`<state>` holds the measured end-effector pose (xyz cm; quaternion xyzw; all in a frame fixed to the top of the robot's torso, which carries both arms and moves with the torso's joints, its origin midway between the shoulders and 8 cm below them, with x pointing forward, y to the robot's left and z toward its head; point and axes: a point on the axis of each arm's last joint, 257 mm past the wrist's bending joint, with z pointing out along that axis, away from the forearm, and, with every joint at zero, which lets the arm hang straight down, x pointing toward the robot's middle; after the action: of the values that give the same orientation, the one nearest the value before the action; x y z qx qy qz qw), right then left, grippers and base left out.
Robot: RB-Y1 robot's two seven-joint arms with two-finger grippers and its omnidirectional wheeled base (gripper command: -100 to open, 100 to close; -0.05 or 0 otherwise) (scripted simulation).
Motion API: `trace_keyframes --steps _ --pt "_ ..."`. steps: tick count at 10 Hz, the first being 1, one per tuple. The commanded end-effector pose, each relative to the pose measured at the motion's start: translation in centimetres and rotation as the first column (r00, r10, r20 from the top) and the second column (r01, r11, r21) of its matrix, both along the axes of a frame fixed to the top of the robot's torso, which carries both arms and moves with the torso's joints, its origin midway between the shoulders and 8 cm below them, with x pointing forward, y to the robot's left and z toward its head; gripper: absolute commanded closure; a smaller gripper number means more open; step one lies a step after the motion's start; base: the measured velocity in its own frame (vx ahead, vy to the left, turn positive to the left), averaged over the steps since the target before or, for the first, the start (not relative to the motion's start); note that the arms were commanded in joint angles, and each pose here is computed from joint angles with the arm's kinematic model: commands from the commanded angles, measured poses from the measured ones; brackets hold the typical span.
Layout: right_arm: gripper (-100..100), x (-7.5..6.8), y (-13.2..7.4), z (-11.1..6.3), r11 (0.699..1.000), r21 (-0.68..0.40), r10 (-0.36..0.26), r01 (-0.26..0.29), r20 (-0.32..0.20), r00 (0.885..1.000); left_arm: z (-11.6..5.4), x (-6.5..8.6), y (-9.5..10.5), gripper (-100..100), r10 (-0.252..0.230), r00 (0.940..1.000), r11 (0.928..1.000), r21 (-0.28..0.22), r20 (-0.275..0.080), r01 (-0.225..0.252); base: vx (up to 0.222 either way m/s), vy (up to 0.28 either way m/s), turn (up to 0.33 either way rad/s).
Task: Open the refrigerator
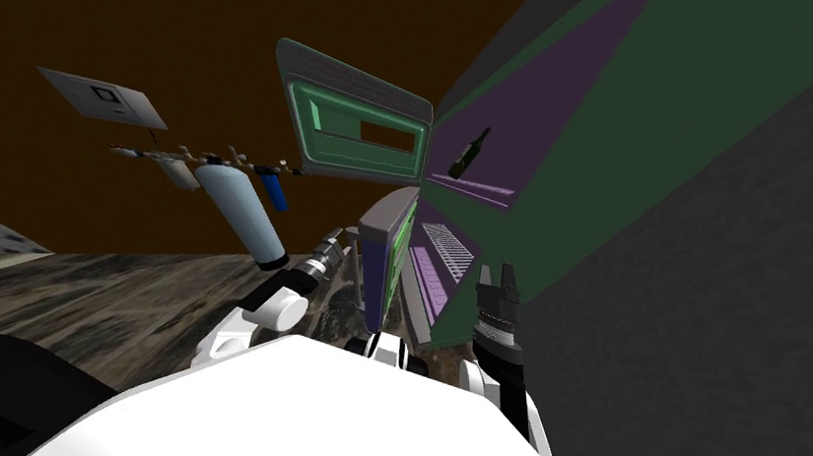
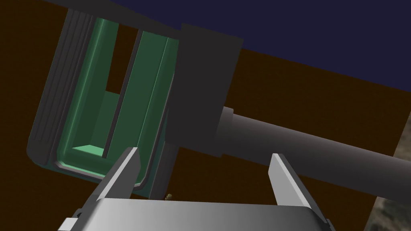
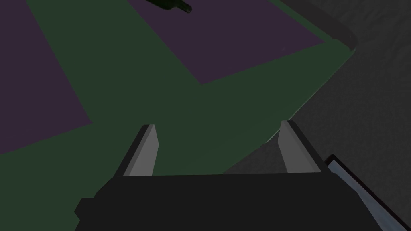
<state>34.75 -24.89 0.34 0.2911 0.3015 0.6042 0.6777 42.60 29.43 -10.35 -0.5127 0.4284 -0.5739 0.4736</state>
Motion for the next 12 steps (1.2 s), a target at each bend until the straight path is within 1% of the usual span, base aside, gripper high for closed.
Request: trace_keyframes --steps 1,3,5,6,7,9,10,11,12 --pt "0 0.0 0.0 0.0 1.000 0.000 0.000 0.000 0.000 1.000 0.7 1.9 1.5 -100 0.024 0.9990 0.9993 0.027 0.038 -0.025 -0.148 0.044 -0.094" --pt "0 0.0 0.0 0.0 1.000 0.000 0.000 0.000 0.000 1.000 0.2 3.6 1.5 -100 0.020 0.9992 0.9996 0.019 0.036 -0.021 -0.055 0.012 0.005" --pt "0 0.0 0.0 0.0 1.000 0.000 0.000 0.000 0.000 1.000 -2.3 4.1 2.2 -100 0.033 0.9994 0.9994 0.013 -0.013 -0.033 0.004 -0.001 0.000" --pt "0 0.0 0.0 0.0 1.000 0.000 0.000 0.000 0.000 1.000 -0.4 5.1 3.4 -100 0.057 0.9974 0.9974 0.041 0.044 -0.059 -0.123 0.018 -0.137" --pt "0 0.0 0.0 0.0 1.000 0.000 0.000 0.000 0.000 1.000 -0.7 5.7 3.4 -100 0.056 0.9976 0.9976 0.038 0.041 -0.058 -0.161 0.034 -0.119" --pt "0 0.0 0.0 0.0 1.000 0.000 0.000 0.000 0.000 1.000 -0.8 7.2 3.3 -100 0.052 0.9978 0.9981 0.030 0.040 -0.053 -0.055 0.018 0.008" --pt "0 0.0 0.0 0.0 1.000 0.000 0.000 0.000 0.000 1.000 -1.2 7.9 3.3 -100 0.052 0.9981 0.9982 0.026 0.032 -0.053 -0.002 0.007 0.037" --pt "0 0.0 0.0 0.0 1.000 0.000 0.000 0.000 0.000 1.000 -2.6 8.1 3.7 -100 0.059 0.9982 0.9979 0.024 0.005 -0.059 0.000 0.000 0.000" --pt "0 0.0 0.0 0.0 1.000 0.000 0.000 0.000 0.000 1.000 -3.4 8.1 3.9 -100 0.064 0.9979 0.9977 0.023 -0.011 -0.063 0.002 -0.001 -0.026"
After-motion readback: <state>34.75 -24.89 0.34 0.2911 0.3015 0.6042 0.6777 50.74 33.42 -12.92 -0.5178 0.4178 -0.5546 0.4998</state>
